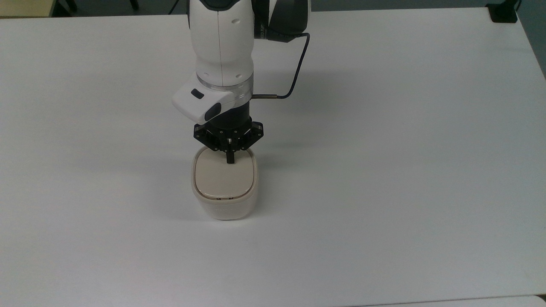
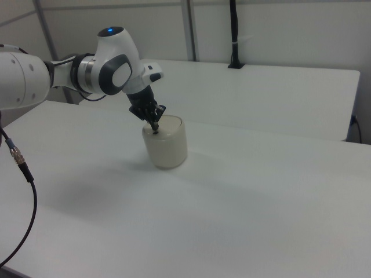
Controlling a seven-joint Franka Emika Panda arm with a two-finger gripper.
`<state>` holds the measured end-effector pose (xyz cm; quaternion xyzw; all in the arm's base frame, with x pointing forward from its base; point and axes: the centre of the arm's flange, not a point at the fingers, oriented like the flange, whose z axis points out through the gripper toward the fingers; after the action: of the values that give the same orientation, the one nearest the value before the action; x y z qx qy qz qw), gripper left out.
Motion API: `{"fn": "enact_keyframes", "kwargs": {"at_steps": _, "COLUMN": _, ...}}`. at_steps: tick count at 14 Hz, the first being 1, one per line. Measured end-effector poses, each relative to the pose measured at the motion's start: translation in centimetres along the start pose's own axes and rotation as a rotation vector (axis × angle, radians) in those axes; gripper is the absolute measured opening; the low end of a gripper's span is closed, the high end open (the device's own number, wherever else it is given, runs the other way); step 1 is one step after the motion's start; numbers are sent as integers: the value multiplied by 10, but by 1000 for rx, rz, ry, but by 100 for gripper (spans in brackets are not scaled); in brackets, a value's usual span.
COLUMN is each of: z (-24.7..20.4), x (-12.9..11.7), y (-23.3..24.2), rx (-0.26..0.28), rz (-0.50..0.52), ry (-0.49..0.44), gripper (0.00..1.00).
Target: Close the trash bin
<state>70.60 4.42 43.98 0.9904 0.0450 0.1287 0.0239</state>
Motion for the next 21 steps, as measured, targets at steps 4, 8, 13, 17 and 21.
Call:
{"fn": "enact_keyframes", "kwargs": {"at_steps": 4, "z": 0, "x": 0, "y": -1, "rx": 0, "rz": -5, "ry": 0, "gripper": 1}}
{"fn": "enact_keyframes", "kwargs": {"at_steps": 8, "z": -4, "x": 0, "y": -1, "rx": 2, "rz": -4, "ry": 4, "gripper": 1}}
{"fn": "enact_keyframes", "kwargs": {"at_steps": 13, "z": -64, "x": -20, "y": 11, "rx": 35, "rz": 13, "ry": -87, "gripper": 22}}
{"fn": "enact_keyframes", "kwargs": {"at_steps": 17, "z": -133, "x": -73, "y": 43, "rx": 91, "rz": 59, "ry": -222, "gripper": 71}}
{"fn": "enact_keyframes", "kwargs": {"at_steps": 21, "z": -161, "x": -105, "y": 59, "rx": 120, "rz": 81, "ry": -255, "gripper": 100}}
